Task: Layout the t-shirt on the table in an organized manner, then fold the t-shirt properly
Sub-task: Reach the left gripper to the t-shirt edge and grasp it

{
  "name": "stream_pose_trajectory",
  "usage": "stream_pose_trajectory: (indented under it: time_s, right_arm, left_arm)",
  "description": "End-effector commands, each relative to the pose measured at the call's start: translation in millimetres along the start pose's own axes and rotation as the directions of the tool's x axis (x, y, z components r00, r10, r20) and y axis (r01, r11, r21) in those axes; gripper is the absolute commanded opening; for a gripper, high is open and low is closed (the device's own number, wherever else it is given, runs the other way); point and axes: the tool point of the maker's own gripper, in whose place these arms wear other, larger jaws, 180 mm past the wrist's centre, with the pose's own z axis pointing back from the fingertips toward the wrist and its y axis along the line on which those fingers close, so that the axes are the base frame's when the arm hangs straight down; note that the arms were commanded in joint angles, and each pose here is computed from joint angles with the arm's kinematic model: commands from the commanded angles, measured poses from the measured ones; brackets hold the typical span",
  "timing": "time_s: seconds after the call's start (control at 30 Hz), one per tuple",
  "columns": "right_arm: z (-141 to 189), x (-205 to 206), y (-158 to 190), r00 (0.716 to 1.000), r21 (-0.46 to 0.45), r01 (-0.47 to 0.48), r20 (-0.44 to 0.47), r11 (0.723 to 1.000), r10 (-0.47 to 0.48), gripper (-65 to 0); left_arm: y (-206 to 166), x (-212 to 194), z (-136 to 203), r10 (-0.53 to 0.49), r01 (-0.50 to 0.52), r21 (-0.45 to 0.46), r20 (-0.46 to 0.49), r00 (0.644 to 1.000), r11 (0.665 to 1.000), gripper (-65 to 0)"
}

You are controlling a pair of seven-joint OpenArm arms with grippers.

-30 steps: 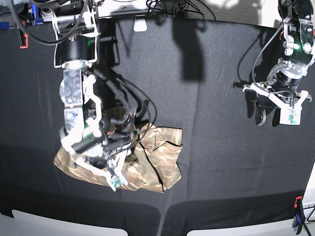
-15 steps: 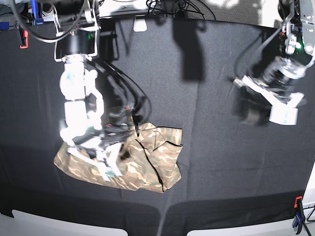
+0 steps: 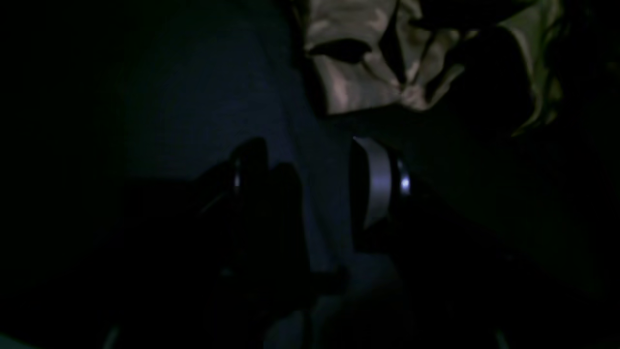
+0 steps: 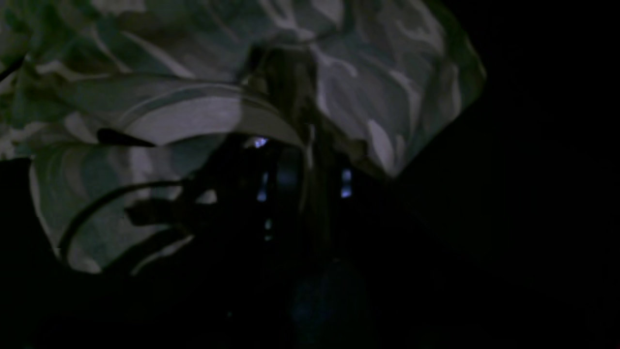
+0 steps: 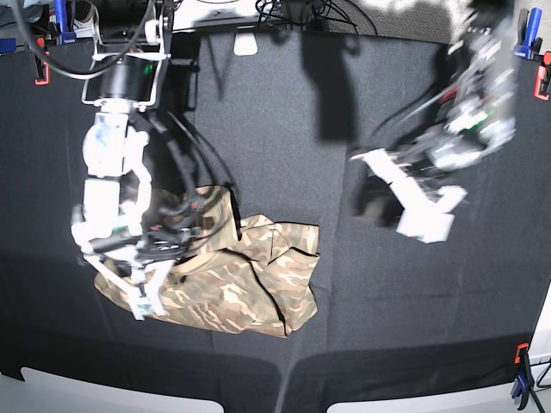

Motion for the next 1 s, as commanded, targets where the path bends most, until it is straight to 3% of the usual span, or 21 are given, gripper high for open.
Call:
stream_pose_trajectory:
  time_s: [0.0,0.07,0.17,0.27,0.4,0.53,0.6,0.8,0.97]
  right_arm:
    - [6,16,-14,0.998,-0.032,0.02,0.054,0.999,-0.019,-55.0]
    - [8,18,-20,0.994,-0.012,0.073,0.084,0.997,-0.072,-55.0]
    - [12,25,-28,0.972,0.058,0.161,0.165,0.985,-0.168,-55.0]
    - [22,35,-35,0.927,0.17,0.225,0.266,0.959,-0.265,-55.0]
    - [41,42,-50,0.844,0.296,0.278,0.379,0.914,-0.379,-55.0]
    - [54,32,-70,0.804,0.333,0.303,0.414,0.893,-0.427,-55.0]
    - [58,26,-77,0.803,0.331,0.3,0.419,0.895,-0.425,-55.0]
    - [59,9,-92,0.836,0.283,0.291,0.388,0.914,-0.387,-55.0]
    - [58,8,-91,0.837,0.285,0.292,0.386,0.913,-0.388,-55.0]
  left_arm:
    - [-10,22,-5,0.028,-0.025,-0.044,0.063,0.998,0.999,-39.2]
    - [-21,29,-14,0.102,-0.095,-0.095,0.071,0.992,0.991,-39.2]
    - [-38,42,-24,0.11,-0.094,-0.172,0.089,0.99,0.981,-39.2]
    - [-40,40,-38,0.126,-0.114,-0.179,0.055,0.991,0.977,-39.2]
    - [-35,30,-58,0.169,-0.166,-0.17,0.002,0.986,0.971,-39.2]
    - [-26,24,-75,0.198,-0.2,-0.15,-0.031,0.98,0.968,-39.2]
    - [-20,28,-80,0.203,-0.205,-0.14,-0.025,0.979,0.969,-39.2]
    - [-10,20,-90,0.238,-0.243,-0.124,-0.055,0.97,0.962,-40.0]
    - [-11,10,-89,0.279,-0.287,-0.13,-0.072,0.958,0.949,-58.9]
